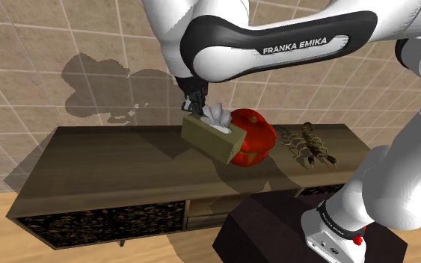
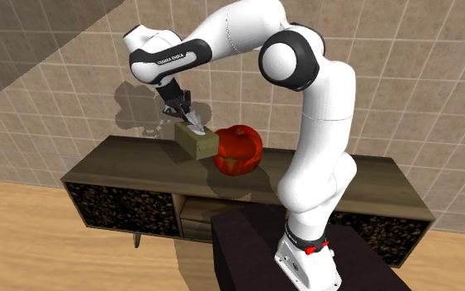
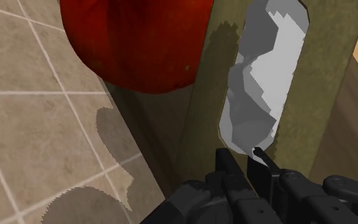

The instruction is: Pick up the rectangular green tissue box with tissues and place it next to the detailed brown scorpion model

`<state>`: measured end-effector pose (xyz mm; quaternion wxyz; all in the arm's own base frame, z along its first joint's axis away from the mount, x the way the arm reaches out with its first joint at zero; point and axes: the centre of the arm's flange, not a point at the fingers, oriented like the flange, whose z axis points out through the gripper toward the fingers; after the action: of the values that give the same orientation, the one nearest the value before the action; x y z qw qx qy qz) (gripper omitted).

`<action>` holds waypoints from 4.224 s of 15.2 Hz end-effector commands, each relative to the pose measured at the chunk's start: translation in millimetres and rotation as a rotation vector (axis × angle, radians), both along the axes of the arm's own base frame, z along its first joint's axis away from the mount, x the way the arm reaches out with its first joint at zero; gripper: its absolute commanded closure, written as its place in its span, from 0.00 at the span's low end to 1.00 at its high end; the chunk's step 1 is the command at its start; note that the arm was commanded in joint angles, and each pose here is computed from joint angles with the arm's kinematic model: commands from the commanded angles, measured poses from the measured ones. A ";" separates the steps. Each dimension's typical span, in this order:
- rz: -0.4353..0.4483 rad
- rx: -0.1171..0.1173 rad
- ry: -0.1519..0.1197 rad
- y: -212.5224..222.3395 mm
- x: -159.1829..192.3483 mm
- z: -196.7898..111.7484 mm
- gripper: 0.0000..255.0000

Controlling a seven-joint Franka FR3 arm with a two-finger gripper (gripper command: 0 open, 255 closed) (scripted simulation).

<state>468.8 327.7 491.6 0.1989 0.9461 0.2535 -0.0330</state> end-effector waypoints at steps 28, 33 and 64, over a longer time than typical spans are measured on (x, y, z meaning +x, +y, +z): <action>0.000 -0.001 0.000 -124.9 -44.4 96.5 1.00; 0.000 -0.001 0.000 -186.8 -67.1 96.6 1.00; 0.000 -0.001 0.000 -570.9 -208.0 97.7 1.00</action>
<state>266.7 -231.1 587.5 0.1990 0.9463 0.2527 -0.0328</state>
